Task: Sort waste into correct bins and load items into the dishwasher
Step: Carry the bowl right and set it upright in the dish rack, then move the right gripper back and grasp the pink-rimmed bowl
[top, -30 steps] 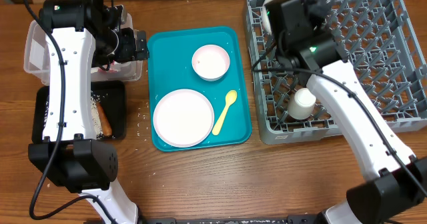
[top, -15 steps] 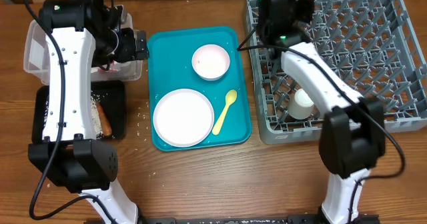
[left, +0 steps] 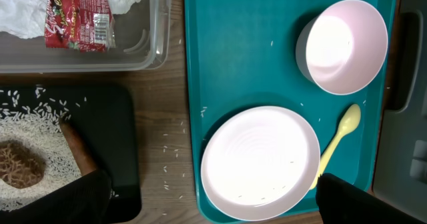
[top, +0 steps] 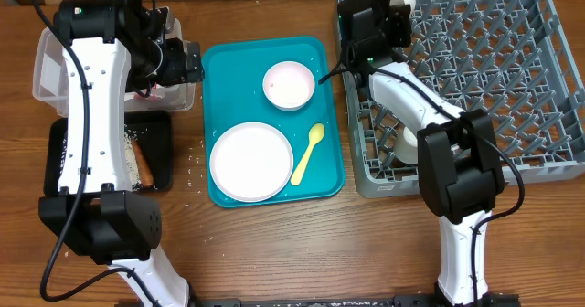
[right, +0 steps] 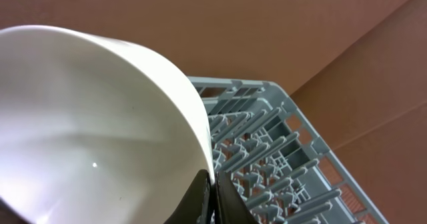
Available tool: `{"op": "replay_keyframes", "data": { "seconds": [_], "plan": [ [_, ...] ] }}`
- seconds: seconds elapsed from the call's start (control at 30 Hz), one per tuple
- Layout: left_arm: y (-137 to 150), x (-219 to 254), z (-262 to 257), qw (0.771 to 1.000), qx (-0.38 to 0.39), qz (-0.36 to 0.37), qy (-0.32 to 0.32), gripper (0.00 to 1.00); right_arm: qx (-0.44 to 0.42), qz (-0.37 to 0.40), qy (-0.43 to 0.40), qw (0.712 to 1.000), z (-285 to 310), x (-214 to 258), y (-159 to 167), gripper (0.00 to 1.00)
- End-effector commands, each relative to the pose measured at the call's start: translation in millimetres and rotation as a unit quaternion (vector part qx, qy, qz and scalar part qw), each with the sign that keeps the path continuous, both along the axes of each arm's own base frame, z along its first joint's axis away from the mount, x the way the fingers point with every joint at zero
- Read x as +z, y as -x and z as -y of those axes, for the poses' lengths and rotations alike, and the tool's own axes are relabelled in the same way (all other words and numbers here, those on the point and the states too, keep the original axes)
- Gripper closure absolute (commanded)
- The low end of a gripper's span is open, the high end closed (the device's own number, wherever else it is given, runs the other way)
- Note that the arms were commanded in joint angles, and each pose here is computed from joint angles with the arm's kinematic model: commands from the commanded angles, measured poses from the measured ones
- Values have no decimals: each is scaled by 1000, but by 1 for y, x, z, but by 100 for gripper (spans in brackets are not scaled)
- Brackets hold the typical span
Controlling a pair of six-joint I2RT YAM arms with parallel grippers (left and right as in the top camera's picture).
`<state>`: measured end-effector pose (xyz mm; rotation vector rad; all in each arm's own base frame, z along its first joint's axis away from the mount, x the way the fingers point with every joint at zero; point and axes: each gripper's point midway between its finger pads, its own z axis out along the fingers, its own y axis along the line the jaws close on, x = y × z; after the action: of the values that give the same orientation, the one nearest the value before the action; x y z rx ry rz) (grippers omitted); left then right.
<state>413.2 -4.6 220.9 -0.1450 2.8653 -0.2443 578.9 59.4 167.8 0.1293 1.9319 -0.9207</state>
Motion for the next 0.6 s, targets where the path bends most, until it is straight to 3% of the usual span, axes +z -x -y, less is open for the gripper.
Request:
{"op": "replay_keyframes", "data": {
  "seconds": [0.0,0.2,0.33,0.43,0.57],
  "plan": [
    [-1,1,3,1000,-9,3,4,0,29,-23,-9,999,-22,-14,2,96],
    [-1,1,3,1000,-9,3,4,0,68,-91,-9,994,-43,-39,14,96],
    [-1,1,3,1000,-9,3,4,0,45,-69,-30,996,-42,-38,17,87],
    [-1,1,3,1000,-9,3,4,0,34,-55,-28,998,-38,-27,18,74],
    [-1,1,3,1000,-9,3,4,0,36,-32,-38,998,-38,1,21,70]
  ]
}}
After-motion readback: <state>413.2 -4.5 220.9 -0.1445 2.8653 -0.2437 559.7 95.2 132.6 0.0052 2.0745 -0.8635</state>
